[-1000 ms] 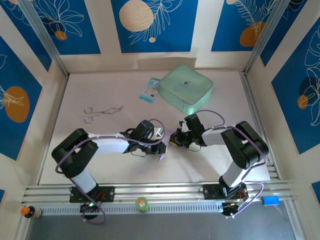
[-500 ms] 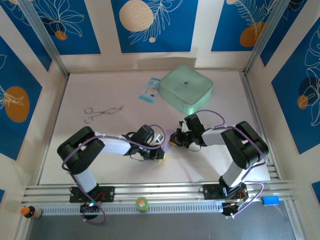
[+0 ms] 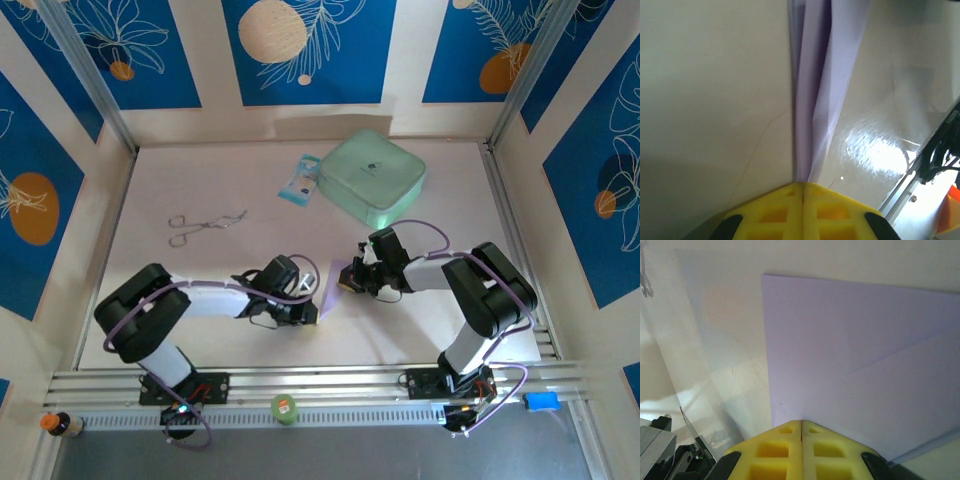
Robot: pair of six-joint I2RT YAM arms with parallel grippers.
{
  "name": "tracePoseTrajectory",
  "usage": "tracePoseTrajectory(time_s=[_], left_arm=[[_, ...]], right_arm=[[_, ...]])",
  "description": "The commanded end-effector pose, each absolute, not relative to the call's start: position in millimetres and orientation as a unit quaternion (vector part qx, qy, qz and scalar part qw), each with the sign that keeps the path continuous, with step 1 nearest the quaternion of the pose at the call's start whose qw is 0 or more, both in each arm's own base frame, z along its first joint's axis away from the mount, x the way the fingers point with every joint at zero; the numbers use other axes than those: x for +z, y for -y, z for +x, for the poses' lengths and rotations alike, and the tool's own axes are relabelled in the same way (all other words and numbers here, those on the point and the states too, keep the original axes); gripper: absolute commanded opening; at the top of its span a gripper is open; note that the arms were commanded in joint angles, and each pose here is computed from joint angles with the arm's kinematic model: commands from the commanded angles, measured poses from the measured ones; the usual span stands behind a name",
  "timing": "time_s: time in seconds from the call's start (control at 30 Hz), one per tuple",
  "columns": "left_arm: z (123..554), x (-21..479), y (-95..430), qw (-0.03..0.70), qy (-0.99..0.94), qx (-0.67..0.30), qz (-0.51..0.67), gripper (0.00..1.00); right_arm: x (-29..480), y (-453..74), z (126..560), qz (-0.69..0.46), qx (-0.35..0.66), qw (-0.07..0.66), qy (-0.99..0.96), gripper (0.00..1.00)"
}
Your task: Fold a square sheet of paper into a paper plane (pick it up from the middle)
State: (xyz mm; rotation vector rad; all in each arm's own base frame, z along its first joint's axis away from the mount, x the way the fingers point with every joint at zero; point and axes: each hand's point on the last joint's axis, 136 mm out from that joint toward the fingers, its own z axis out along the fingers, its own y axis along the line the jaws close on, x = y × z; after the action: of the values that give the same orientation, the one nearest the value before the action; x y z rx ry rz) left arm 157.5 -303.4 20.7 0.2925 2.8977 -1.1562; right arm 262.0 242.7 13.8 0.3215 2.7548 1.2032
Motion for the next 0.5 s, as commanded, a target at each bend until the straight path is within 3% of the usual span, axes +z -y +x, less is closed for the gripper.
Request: tracePoseTrajectory(time_s=[0.0,0.3,0.47], left_arm=[[144.4,13.3,284.2,-0.011,-0.937,-0.337,0.093,0.02],[168.8,63.8,314.2,0.054,-0.906,-0.403,0.116,0.02],[172.4,71.3,343.6,0.026,-0.884,-0.445,0.144,0.05]], right_arm=[[-14.7,-221.1,245.0,0.135,0.336,0.03,-0.932,0.01],[-15.2,-219.0,244.2,0.139,0.334,0.026,-0.932,0.01],[-15.8,-218.7,243.0,0.141,0.333,0.023,-0.932,0.0]])
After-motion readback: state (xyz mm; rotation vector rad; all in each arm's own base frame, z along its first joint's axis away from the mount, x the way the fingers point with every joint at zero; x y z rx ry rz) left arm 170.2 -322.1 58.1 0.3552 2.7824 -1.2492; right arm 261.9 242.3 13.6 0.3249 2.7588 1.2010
